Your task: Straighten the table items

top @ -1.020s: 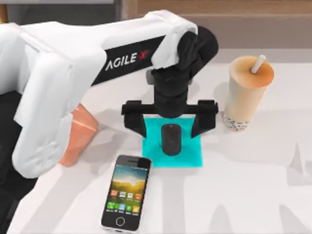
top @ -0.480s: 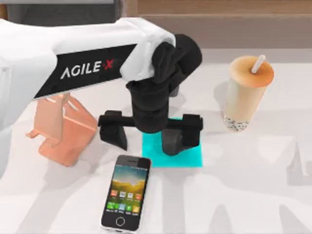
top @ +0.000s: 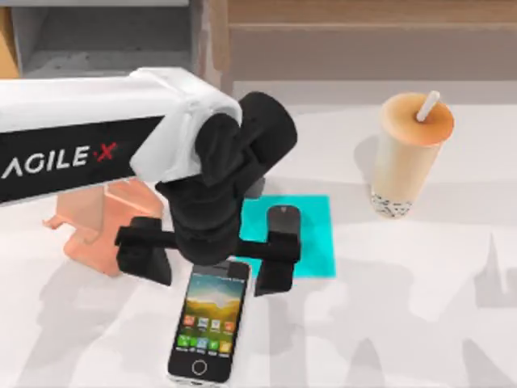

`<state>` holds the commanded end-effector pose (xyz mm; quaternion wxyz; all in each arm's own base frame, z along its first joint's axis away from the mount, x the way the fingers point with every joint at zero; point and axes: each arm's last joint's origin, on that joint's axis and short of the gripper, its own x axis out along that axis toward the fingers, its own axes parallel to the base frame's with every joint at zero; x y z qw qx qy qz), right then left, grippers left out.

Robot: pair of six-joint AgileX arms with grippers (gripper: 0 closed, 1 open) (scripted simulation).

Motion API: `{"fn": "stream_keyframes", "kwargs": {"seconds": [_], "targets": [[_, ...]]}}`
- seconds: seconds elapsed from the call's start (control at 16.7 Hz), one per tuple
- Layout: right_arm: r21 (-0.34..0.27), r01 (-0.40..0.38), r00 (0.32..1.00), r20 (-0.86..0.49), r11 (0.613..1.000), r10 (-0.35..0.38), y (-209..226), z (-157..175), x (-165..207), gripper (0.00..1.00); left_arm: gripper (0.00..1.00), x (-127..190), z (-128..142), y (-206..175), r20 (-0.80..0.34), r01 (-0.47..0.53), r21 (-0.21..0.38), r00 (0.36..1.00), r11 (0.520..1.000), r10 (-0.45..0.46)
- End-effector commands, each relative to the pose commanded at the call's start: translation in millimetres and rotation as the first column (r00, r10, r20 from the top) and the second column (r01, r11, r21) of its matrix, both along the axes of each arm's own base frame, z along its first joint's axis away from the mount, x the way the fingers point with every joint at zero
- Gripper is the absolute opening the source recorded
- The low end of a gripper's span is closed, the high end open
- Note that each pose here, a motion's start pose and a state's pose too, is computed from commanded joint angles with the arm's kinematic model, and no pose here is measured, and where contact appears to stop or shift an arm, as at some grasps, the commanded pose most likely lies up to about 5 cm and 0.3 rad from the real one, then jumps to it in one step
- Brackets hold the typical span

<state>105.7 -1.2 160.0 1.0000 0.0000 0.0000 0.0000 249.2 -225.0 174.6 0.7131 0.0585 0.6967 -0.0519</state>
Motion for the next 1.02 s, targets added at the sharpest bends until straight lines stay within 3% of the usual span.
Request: {"fn": "stream_keyframes", "kwargs": {"seconds": [0.54, 1.02], "targets": [[0.0, 0.0, 1.0, 0.0, 1.0, 0.0, 0.0, 0.0, 0.0, 1.0, 1.0, -10.1, -4.1, 7.4, 0.007, 0.02, 0.0, 1.0, 1.0, -0.02], [0.0, 0.0, 1.0, 0.0, 1.0, 0.0, 0.0, 0.0, 0.0, 1.0, 1.0, -9.0, -61.6, 6.9, 0.009, 0.024, -0.001, 1.0, 1.0, -0.024]]}}
